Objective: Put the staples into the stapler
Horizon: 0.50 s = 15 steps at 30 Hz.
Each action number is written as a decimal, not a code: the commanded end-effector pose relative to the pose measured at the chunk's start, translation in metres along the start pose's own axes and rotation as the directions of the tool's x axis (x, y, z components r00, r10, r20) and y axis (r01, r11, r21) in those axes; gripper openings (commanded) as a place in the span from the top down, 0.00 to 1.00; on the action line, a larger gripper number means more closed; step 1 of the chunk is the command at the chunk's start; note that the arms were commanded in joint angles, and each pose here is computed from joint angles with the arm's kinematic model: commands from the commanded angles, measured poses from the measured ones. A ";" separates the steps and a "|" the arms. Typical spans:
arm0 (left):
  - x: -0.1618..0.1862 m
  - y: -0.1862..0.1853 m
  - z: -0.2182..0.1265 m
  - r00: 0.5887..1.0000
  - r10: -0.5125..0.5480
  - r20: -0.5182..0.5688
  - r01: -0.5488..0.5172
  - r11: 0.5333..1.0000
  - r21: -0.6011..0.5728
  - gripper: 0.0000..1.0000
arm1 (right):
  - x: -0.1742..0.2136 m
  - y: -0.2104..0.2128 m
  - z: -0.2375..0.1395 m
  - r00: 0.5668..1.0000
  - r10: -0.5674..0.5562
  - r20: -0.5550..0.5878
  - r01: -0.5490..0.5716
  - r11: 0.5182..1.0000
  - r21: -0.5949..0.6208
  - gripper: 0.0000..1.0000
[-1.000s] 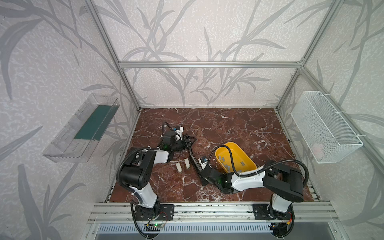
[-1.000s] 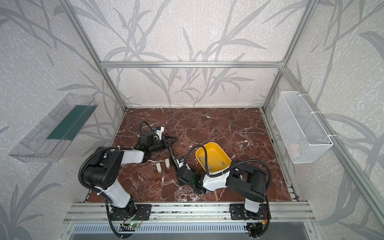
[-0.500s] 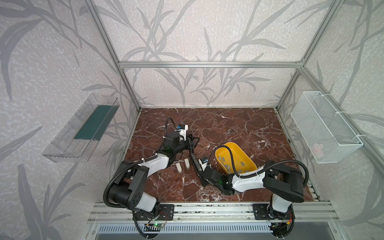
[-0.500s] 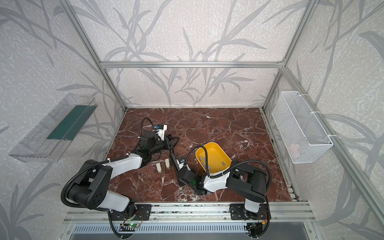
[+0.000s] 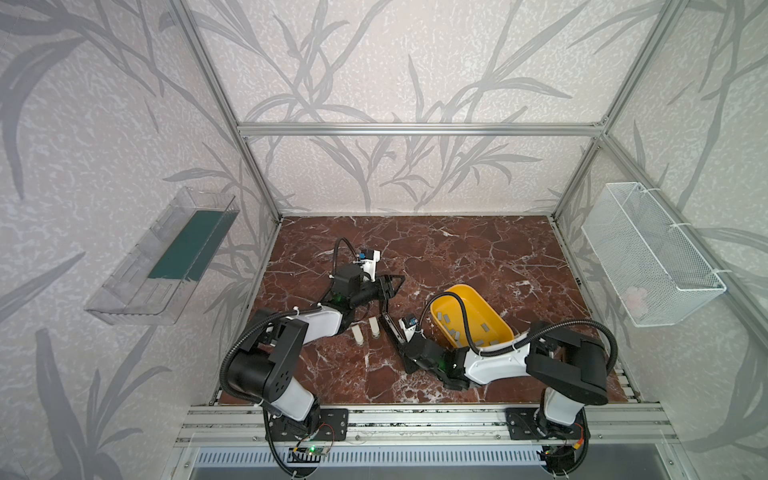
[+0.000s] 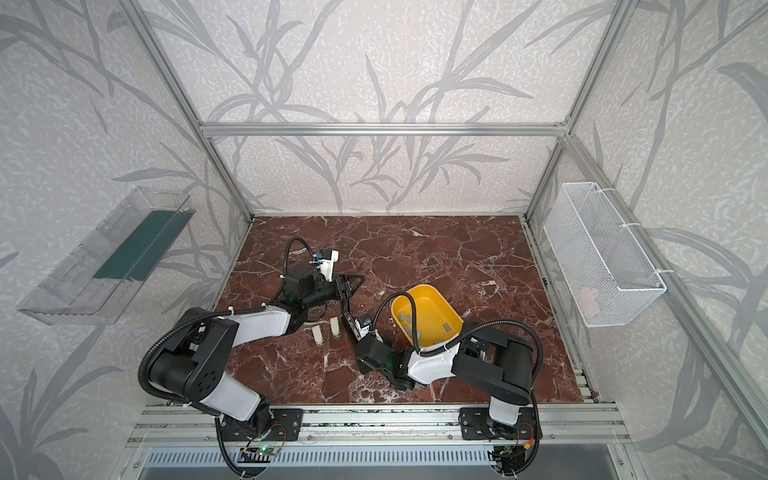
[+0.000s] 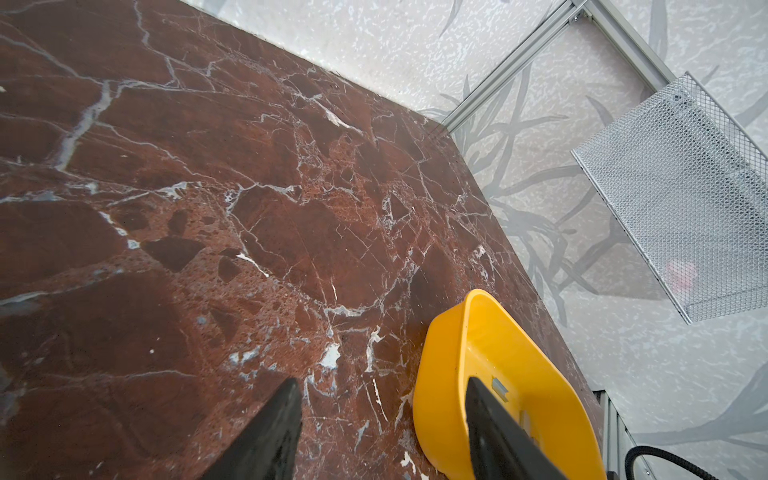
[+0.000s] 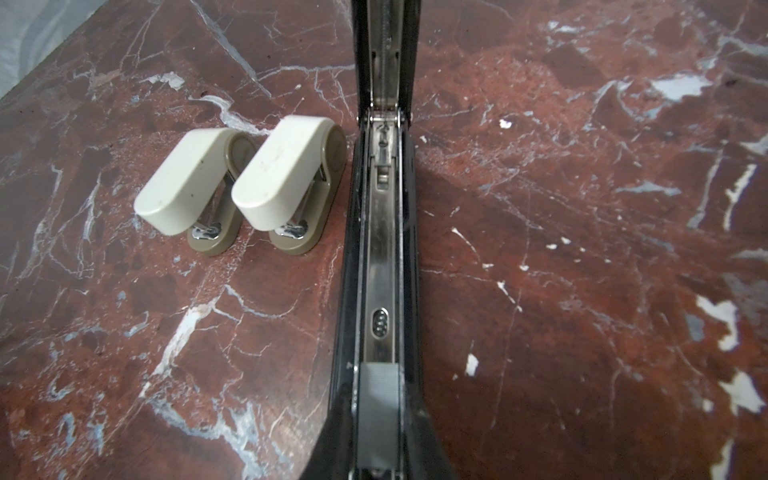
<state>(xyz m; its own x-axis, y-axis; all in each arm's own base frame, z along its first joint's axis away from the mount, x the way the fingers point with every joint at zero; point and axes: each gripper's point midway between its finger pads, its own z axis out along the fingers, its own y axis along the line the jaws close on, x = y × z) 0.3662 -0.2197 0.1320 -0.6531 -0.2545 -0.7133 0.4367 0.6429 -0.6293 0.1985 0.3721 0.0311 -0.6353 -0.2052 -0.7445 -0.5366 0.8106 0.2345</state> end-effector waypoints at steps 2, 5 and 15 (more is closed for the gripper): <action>-0.011 -0.017 -0.013 0.994 0.092 0.052 -0.092 0.996 0.009 0.37 | 0.019 -0.019 0.000 0.999 -0.025 -0.046 0.028 0.997 0.070 1.00; -0.007 -0.025 -0.014 0.987 0.153 0.039 -0.153 0.988 0.001 0.37 | 0.016 -0.023 -0.001 0.999 -0.017 -0.033 0.020 0.996 0.084 1.00; 0.009 -0.035 -0.005 0.968 0.250 -0.036 -0.251 0.967 -0.042 0.41 | 0.003 -0.046 -0.005 0.999 0.037 0.013 -0.039 0.993 0.114 1.00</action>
<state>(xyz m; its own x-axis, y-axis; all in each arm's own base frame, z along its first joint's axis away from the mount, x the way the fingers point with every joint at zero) 0.3350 -0.2435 0.1383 -0.5869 -0.0825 -0.8054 0.5511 0.6881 -0.4721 0.2119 0.3532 0.0306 -0.6370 -0.1642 -0.7531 -0.4914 0.8393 0.2326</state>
